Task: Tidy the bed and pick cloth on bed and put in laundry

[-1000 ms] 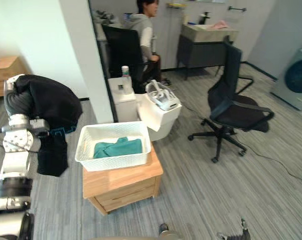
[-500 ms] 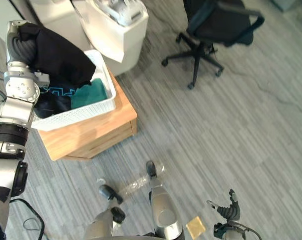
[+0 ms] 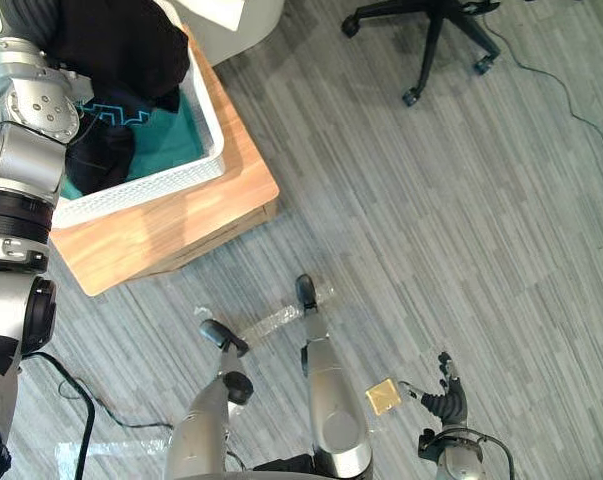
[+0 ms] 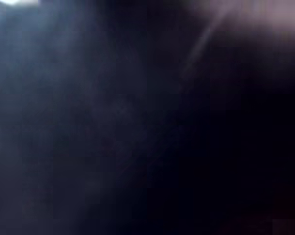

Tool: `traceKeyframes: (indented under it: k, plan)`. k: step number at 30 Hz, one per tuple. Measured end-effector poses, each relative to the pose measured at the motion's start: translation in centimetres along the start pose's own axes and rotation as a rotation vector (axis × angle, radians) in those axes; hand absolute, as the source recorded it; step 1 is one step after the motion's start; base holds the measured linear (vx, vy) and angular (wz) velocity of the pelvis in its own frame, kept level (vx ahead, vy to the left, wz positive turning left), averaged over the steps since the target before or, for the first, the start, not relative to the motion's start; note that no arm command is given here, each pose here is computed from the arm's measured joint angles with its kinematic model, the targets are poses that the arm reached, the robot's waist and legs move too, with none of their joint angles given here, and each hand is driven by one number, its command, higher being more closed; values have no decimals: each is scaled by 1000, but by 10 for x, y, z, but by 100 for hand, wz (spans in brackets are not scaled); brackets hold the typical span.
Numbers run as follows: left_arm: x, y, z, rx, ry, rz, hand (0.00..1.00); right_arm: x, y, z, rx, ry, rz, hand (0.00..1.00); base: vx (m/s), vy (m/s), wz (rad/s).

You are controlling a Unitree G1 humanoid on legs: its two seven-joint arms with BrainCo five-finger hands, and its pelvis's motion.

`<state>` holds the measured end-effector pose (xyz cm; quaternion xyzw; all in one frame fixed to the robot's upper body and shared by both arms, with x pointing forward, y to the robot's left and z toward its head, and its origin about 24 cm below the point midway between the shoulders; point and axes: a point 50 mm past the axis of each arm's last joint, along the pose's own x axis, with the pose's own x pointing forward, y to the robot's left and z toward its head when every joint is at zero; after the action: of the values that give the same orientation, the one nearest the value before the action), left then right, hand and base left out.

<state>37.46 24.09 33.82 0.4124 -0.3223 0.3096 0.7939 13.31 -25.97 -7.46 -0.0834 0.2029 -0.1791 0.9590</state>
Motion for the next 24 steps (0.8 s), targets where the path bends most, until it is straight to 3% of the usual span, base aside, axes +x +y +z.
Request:
traceKeyframes:
  k: [9, 15, 24]
  plan:
    - [-6, -11, -6, -177, 62, -146, 0, 3, 0, 10, 2, -35, 2, 0, 38, 5, 16]
    - [-35, -10, -30, -236, 6, -291, 0, 2, -1, 2, -7, 18, -1, 0, 7, -6, 4]
    - [-140, -12, -117, -348, 279, -547, 0, -20, -17, -53, -67, 305, -45, 0, 83, -11, 17]
